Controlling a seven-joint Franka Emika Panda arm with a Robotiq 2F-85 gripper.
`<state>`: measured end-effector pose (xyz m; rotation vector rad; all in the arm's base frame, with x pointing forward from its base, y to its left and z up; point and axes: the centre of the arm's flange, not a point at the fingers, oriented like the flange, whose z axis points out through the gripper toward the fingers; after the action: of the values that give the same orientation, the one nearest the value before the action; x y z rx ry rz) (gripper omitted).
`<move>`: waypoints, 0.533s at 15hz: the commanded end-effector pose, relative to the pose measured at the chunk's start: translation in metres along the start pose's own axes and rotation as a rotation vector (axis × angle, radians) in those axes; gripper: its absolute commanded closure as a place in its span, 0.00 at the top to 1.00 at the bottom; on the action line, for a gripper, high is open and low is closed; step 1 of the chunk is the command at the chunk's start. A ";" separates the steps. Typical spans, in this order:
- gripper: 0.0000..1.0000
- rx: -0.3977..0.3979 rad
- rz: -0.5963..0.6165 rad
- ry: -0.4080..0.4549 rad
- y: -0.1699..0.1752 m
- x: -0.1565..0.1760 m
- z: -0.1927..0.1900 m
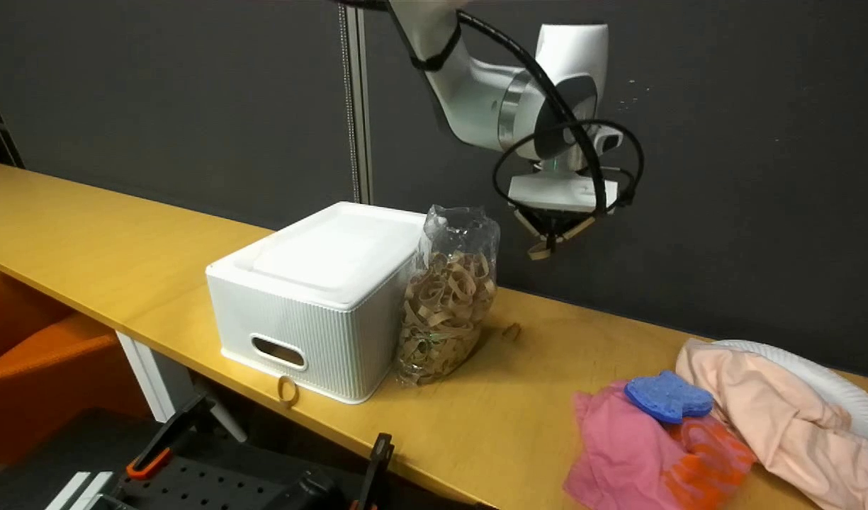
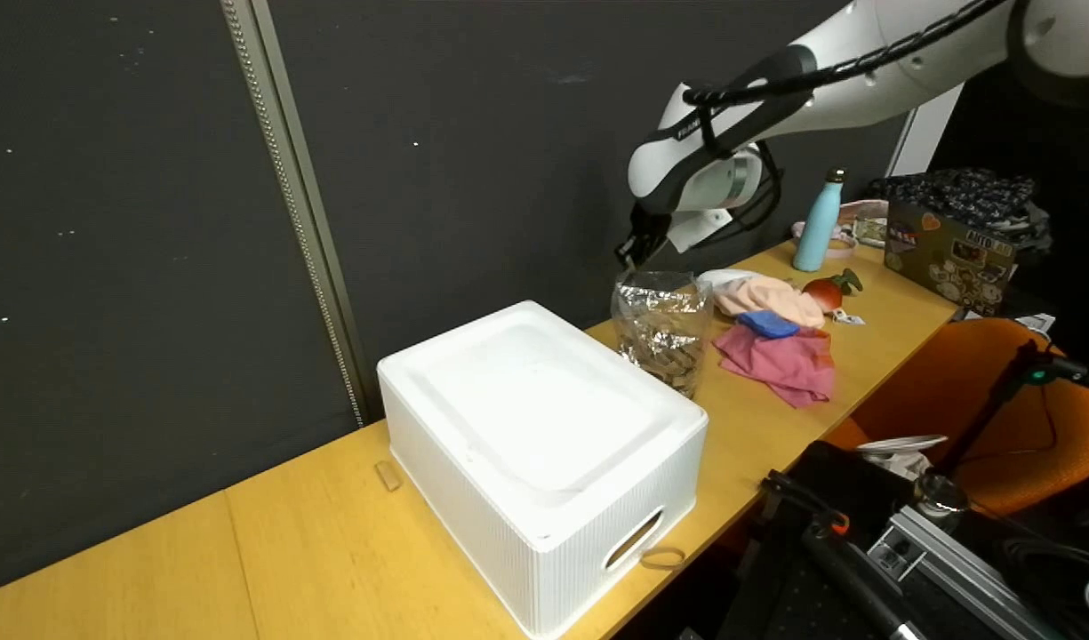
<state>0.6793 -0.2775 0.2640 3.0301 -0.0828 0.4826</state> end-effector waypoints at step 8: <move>0.00 -0.099 0.030 -0.019 -0.061 -0.083 -0.191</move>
<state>0.5942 -0.2350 0.3787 2.9461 -0.1455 0.4670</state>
